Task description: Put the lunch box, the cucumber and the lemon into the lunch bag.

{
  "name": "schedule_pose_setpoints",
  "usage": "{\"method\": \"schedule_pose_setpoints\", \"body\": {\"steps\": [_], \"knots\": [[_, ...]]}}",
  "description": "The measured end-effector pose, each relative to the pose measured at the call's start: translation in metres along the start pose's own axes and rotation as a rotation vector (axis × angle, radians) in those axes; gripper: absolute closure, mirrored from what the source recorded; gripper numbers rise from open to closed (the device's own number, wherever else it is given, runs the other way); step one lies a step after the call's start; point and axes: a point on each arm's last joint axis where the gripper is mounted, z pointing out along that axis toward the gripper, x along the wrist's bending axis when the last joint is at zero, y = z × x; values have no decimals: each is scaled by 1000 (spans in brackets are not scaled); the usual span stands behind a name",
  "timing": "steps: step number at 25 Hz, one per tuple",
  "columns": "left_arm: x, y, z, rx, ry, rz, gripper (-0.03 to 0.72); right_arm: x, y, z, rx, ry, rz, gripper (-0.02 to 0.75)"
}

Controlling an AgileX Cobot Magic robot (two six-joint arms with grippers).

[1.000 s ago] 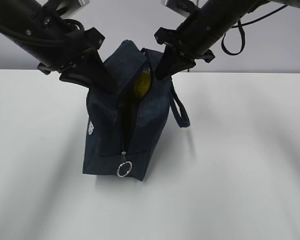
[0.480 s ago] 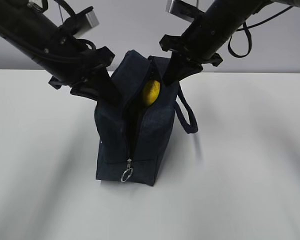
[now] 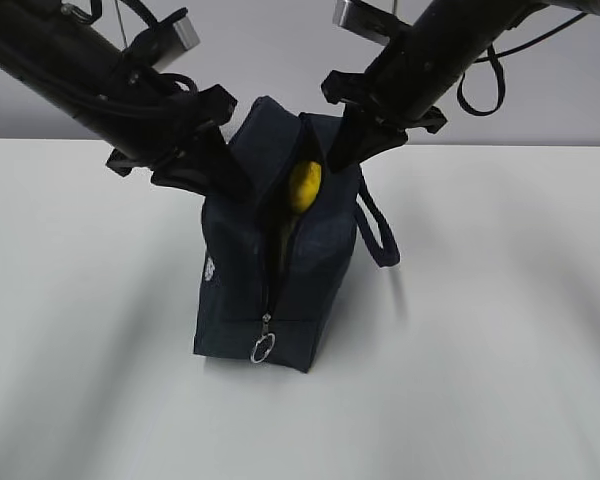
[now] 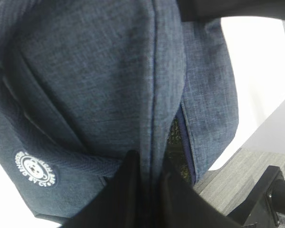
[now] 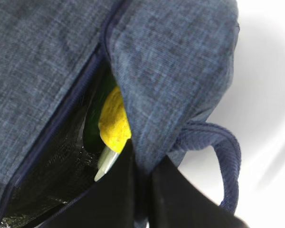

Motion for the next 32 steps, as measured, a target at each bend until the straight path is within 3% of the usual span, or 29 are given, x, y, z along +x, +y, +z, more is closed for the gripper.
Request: {"method": "schedule_pose_setpoints", "body": {"steps": [8, 11, 20, 24, 27, 30, 32], "knots": [[-19, -5, 24, 21, -35, 21, 662, 0, 0, -1, -2, -6, -5, 703], [-24, -6, 34, 26, -59, 8, 661, -1, -1, -7, -6, -48, -20, 700], [-23, -4, 40, 5, -63, -12, 655, 3, -3, -29, -24, -149, -64, 668], [-22, -4, 40, 5, -45, 3, 649, 2, -4, -31, -25, -155, -61, 595], [-21, -4, 40, -2, -38, 6, 633, 4, -4, -33, -30, -156, -63, 476], [-21, -3, 40, -5, -34, 8, 539, 4, -4, -33, -31, -156, -64, 347], [-21, -3, 40, -5, -33, 9, 442, 4, -4, -33, -31, -156, -64, 312]]}}
